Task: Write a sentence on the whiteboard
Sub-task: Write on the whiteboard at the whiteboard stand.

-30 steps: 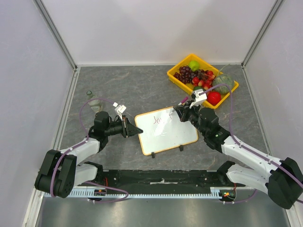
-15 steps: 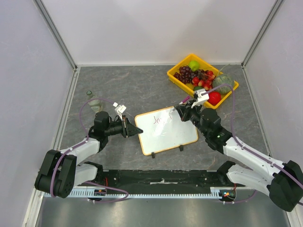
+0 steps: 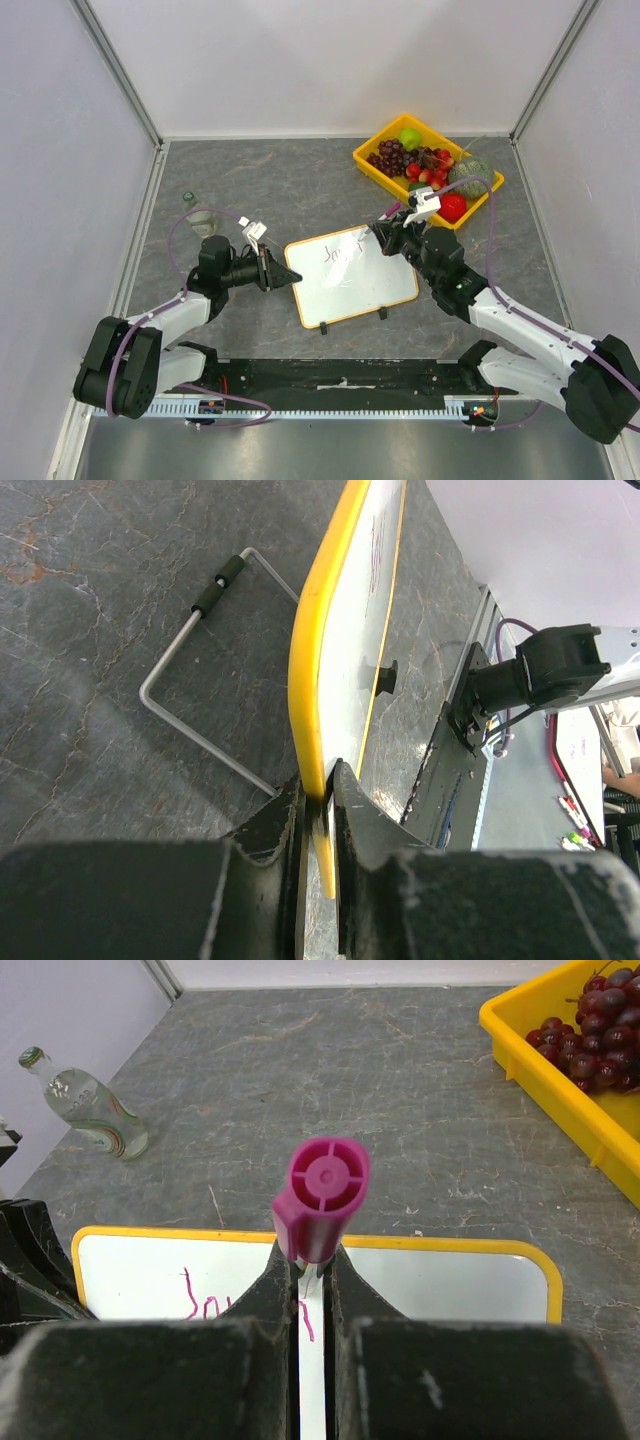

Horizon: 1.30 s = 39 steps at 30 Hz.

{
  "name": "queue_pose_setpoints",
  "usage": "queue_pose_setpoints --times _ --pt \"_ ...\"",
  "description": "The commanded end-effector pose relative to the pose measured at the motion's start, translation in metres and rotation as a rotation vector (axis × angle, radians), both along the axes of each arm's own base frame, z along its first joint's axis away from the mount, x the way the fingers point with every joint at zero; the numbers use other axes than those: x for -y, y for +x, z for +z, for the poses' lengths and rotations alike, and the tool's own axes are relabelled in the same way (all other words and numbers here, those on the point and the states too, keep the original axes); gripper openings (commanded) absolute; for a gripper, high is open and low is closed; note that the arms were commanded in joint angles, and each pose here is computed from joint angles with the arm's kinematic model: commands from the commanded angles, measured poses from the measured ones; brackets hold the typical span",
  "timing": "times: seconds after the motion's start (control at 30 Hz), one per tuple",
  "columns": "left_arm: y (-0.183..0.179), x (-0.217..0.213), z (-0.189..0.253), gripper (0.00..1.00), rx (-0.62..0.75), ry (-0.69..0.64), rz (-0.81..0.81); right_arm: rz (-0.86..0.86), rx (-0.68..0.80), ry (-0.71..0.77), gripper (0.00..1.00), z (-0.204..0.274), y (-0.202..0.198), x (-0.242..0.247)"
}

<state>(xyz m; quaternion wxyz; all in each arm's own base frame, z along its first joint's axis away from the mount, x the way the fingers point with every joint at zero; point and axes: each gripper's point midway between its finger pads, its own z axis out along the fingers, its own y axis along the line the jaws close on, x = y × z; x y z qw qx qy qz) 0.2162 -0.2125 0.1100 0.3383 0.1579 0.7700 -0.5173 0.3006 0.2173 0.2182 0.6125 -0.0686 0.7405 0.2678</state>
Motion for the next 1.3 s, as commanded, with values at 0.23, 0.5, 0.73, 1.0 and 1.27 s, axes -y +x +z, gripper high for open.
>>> queue_pose_setpoints --times 0.23,0.5,0.73,1.0,1.27 --pt "0.004 -0.001 0.005 0.02 0.066 0.003 0.007 -0.032 0.055 0.059 0.0 0.022 0.013 -0.002" --pt "0.004 -0.001 0.005 0.02 0.067 0.004 0.007 -0.056 0.038 0.034 0.0 0.015 0.011 0.006" --pt "0.004 -0.001 0.005 0.02 0.068 0.005 0.008 -0.042 0.058 0.066 0.0 0.029 0.006 0.006" --pt "0.004 -0.001 0.005 0.02 0.067 0.005 0.008 -0.053 0.058 0.071 0.0 0.032 0.001 0.014" --pt "0.004 -0.001 0.005 0.02 0.065 0.004 0.009 -0.078 0.025 0.04 0.0 0.012 0.002 0.021"
